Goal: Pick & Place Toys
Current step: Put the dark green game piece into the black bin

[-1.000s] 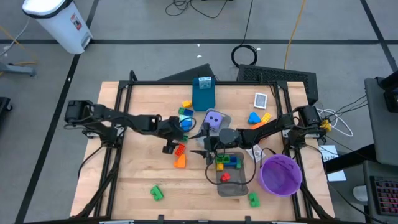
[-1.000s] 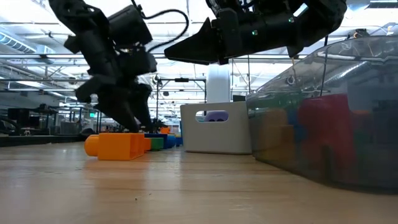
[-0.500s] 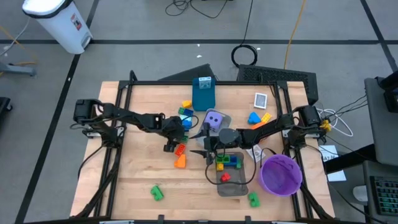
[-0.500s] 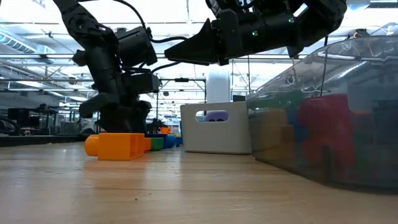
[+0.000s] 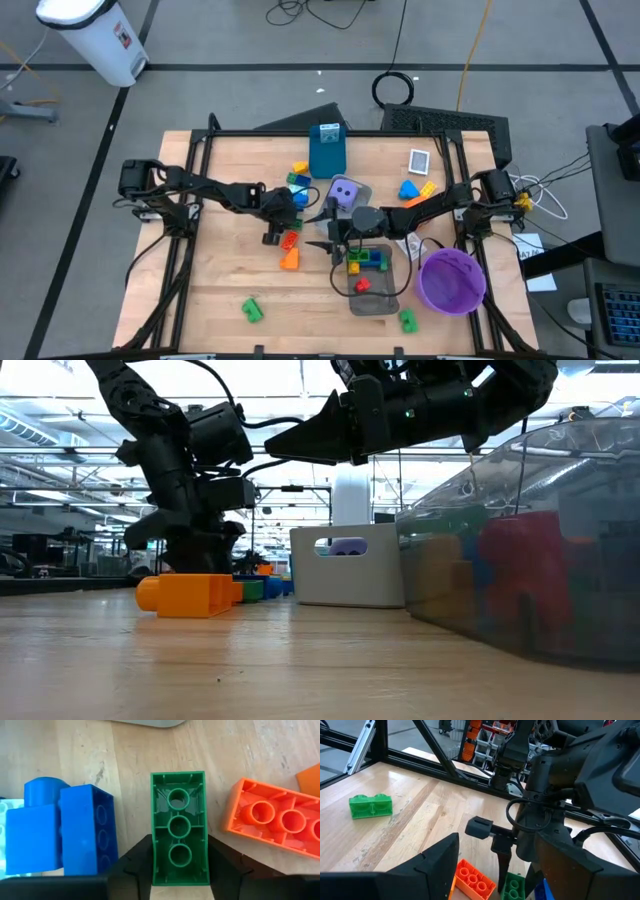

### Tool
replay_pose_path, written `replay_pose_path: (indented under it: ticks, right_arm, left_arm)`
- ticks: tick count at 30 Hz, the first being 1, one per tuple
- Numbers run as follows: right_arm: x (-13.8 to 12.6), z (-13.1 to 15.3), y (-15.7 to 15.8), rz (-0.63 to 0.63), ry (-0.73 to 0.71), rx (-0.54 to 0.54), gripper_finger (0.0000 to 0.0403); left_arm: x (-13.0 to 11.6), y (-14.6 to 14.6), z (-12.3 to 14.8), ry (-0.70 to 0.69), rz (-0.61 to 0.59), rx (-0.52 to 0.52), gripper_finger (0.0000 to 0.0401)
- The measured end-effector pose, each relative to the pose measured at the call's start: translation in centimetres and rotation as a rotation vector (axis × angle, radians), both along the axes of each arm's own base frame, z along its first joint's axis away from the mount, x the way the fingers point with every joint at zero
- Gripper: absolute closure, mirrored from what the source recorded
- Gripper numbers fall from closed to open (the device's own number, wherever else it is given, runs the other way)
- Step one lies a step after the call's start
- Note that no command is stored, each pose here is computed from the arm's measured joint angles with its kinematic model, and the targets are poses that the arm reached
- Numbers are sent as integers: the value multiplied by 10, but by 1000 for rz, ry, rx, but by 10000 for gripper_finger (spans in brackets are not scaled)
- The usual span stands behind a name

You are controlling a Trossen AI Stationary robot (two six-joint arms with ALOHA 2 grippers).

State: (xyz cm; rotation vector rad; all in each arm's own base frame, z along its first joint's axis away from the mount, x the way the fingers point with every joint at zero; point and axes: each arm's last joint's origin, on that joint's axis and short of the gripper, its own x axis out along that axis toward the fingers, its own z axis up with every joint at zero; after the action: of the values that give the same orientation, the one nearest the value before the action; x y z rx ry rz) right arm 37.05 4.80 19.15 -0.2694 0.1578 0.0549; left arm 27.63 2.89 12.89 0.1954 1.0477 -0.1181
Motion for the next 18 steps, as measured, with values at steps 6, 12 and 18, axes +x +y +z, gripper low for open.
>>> replay_pose_path:
  ticks: [6, 12, 18]
  right_arm:
    - [0, 0, 0, 0, 0, 0, 149]
    - [-1, -4, 0, 2, 45, -32, 149]
    - [-1, -5, -2, -58, 48, -44, 149]
  left_arm:
    - [-1, 0, 2, -3, -2, 9, 258]
    - [-1, 1, 18, -87, 7, 28, 248]
    - [3, -4, 36, -220, 0, 29, 251]
